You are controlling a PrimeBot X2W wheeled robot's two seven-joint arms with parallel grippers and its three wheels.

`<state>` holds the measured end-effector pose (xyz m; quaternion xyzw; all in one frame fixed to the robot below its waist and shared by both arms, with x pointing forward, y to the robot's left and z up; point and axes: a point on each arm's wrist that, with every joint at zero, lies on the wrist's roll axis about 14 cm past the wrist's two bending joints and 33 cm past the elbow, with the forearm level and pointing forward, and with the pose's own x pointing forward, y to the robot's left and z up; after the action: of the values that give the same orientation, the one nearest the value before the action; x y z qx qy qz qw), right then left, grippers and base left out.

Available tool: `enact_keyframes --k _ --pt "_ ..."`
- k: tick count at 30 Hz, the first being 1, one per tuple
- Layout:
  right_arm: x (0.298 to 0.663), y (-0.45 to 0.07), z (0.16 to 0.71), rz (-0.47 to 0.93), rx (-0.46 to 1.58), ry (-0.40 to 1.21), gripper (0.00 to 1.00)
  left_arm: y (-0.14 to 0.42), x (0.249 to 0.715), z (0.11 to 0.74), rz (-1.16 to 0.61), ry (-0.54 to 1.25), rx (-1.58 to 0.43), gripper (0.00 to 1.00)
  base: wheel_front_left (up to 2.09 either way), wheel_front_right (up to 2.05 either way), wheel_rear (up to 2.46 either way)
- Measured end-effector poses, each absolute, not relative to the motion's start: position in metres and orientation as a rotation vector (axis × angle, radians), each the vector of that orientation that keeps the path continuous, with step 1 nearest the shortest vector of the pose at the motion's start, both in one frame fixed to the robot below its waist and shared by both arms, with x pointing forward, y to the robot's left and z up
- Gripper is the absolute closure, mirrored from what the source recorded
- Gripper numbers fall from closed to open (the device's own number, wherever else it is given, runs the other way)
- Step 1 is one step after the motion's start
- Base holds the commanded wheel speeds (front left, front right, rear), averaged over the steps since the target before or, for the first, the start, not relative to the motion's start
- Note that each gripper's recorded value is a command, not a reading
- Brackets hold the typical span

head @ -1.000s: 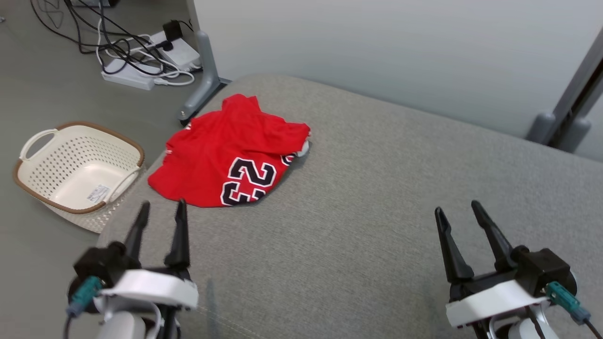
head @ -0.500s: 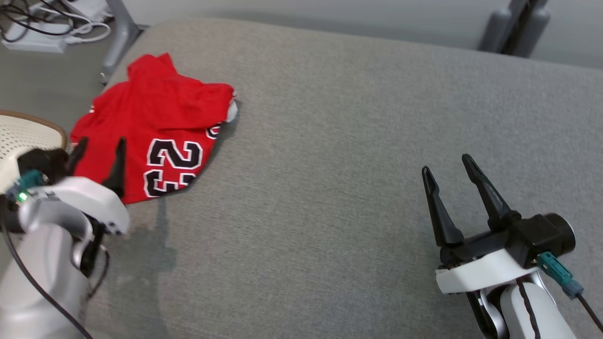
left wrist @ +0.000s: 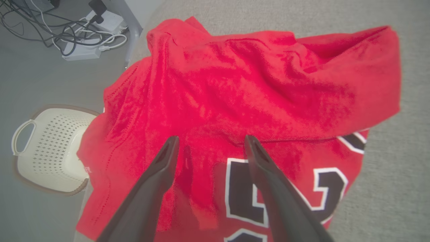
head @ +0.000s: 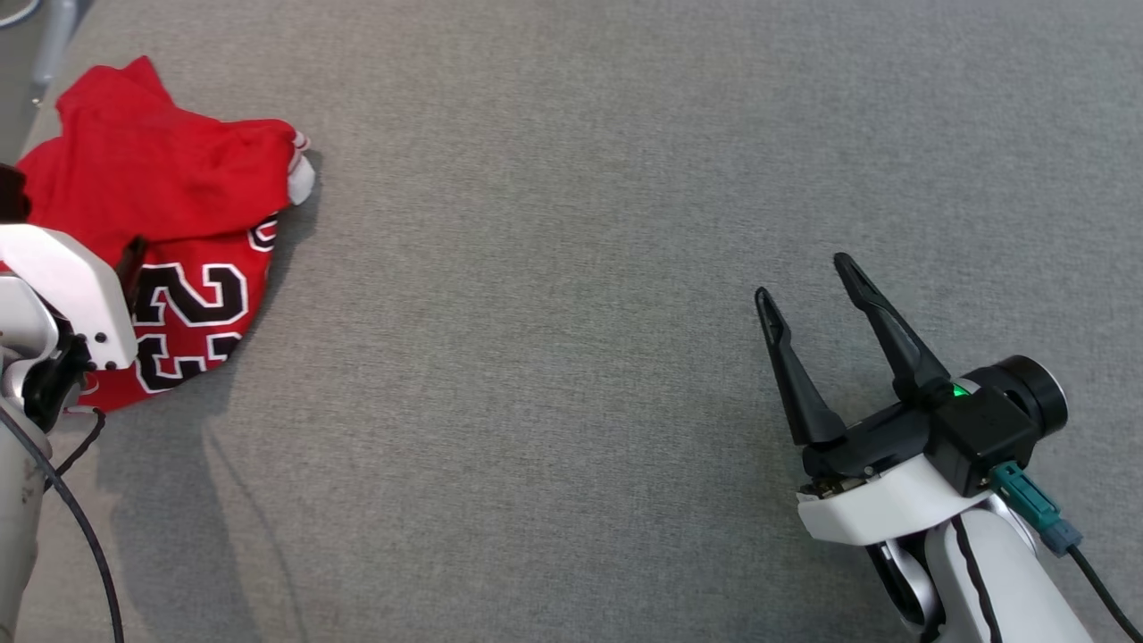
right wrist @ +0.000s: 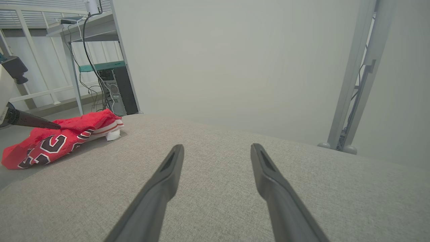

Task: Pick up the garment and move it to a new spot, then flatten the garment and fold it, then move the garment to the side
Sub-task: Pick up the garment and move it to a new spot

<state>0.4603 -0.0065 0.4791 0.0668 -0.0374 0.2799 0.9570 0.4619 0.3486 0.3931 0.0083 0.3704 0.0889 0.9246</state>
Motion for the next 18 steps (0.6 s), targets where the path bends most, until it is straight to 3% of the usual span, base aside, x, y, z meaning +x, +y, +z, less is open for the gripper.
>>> enact_keyframes --k 18 --pt "0.465 -0.026 0.463 0.517 0.126 -0.046 0.00 0.343 0.460 0.341 0.215 1.074 -0.099 0.00 0.00 0.00 0.00"
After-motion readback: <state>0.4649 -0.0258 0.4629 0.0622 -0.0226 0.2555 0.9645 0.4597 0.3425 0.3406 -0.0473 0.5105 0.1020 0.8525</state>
